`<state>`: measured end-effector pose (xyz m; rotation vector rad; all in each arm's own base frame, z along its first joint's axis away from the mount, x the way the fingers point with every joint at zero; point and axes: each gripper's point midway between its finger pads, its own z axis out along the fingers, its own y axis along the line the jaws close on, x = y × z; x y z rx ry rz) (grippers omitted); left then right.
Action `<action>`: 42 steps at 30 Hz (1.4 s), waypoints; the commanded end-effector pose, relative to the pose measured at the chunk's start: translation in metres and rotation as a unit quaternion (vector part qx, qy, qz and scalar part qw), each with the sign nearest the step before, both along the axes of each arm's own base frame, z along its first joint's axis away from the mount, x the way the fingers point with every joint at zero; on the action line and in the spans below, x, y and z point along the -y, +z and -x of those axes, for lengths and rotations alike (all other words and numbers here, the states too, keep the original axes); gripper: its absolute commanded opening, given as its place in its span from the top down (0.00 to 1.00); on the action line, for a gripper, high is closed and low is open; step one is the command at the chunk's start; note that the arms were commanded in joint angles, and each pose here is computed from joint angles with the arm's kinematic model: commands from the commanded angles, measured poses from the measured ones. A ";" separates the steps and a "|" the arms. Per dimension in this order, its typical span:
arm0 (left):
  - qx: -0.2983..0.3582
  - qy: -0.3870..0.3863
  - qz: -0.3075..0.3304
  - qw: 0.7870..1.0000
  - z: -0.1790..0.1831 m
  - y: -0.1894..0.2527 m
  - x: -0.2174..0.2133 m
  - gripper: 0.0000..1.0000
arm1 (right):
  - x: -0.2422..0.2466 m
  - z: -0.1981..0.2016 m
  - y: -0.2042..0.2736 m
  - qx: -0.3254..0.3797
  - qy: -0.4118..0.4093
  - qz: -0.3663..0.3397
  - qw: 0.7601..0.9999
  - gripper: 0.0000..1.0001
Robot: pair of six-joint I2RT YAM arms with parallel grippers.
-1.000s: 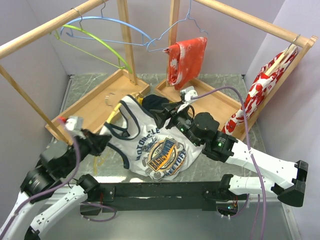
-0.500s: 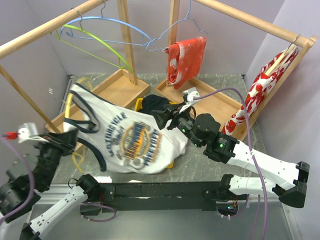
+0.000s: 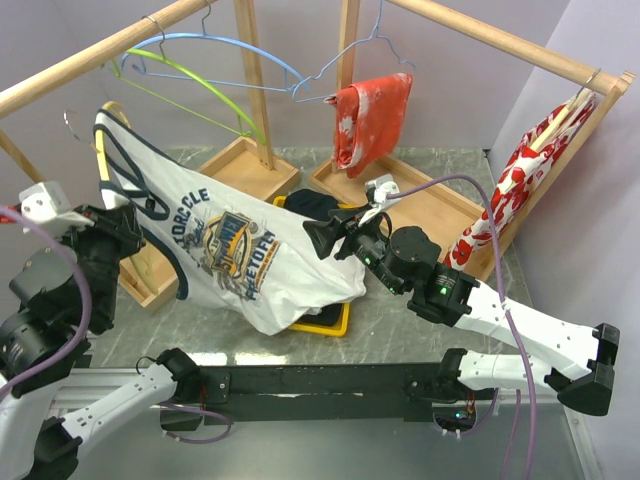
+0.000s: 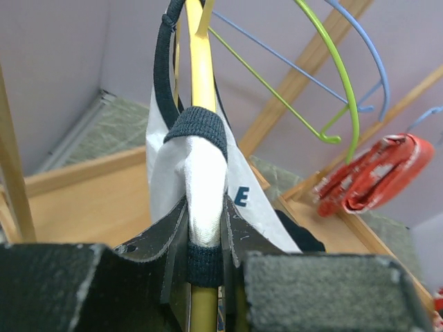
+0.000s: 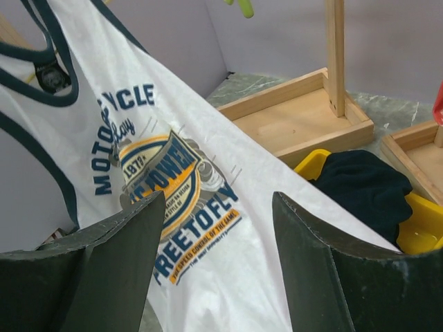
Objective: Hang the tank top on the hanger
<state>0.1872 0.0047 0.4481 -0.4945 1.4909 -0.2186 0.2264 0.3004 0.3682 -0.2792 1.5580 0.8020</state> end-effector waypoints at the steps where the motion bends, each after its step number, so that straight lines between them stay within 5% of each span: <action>1: 0.064 0.064 0.006 0.996 0.001 0.055 -0.023 0.99 | 0.010 0.003 0.036 0.021 -0.008 -0.033 0.999 0.29; 23: 0.010 0.208 -0.100 0.973 -0.035 0.072 -0.032 0.99 | 0.000 0.003 0.055 0.023 0.009 -0.007 1.000 0.29; 42: -0.023 0.162 -0.072 0.984 -0.097 0.036 -0.048 0.99 | 0.006 0.004 0.046 0.016 0.001 0.003 1.000 0.29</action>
